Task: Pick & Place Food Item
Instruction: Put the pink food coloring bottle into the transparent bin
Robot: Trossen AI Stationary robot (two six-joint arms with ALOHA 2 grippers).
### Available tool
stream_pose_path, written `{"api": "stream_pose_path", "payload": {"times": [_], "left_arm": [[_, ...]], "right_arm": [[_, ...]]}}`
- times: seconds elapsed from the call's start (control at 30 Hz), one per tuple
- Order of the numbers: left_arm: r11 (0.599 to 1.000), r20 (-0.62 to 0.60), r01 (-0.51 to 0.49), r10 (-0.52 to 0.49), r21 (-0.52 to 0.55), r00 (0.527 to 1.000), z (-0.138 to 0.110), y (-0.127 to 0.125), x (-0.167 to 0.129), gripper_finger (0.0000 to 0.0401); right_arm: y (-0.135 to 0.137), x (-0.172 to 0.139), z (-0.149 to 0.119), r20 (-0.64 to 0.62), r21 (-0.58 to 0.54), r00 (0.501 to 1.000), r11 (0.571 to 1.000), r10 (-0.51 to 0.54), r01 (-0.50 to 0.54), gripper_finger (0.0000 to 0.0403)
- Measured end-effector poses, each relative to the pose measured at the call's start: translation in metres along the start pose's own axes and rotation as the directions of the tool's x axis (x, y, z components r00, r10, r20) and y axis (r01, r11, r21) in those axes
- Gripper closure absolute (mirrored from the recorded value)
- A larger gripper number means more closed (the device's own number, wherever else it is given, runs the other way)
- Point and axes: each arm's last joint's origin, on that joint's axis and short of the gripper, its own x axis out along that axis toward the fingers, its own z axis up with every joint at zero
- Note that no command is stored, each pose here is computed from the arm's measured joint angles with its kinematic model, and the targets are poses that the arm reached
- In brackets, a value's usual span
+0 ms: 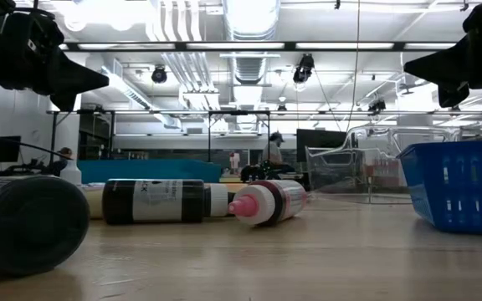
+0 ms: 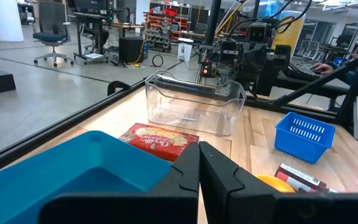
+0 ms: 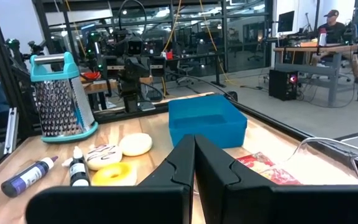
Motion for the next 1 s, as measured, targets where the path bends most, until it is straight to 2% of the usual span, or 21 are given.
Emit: {"api": "stream_pose_path", "payload": {"times": [0.33, 0.6, 0.77, 1.0], "left_arm": [[1.000, 0.000, 0.000, 0.000, 0.001, 1.000, 0.000, 0.000, 0.000, 0.0396], [0.999, 0.000, 0.000, 0.000, -0.045, 1.000, 0.000, 0.000, 0.000, 0.0385], [0.998, -0.016, 0.006, -0.007, -0.067, 1.000, -0.001, 0.000, 0.001, 0.0312], [0.998, -0.087, -0.003, -0.002, -0.061, 0.996, -0.006, -0.001, 0.007, 0.0184]], "right_arm": [[0.000, 0.000, 0.000, 0.000, -0.025, 1.000, 1.000, 0.000, 0.000, 0.0394], [0.000, 0.000, 0.000, 0.000, 0.039, 1.000, 0.999, 0.003, -0.003, 0.0390], [0.001, 0.001, -0.002, -0.020, 0.037, 1.000, 0.999, 0.010, -0.009, 0.0352], [0.006, 0.007, -0.013, -0.118, 0.039, 0.993, 0.999, 0.001, 0.004, 0.0252]]}}
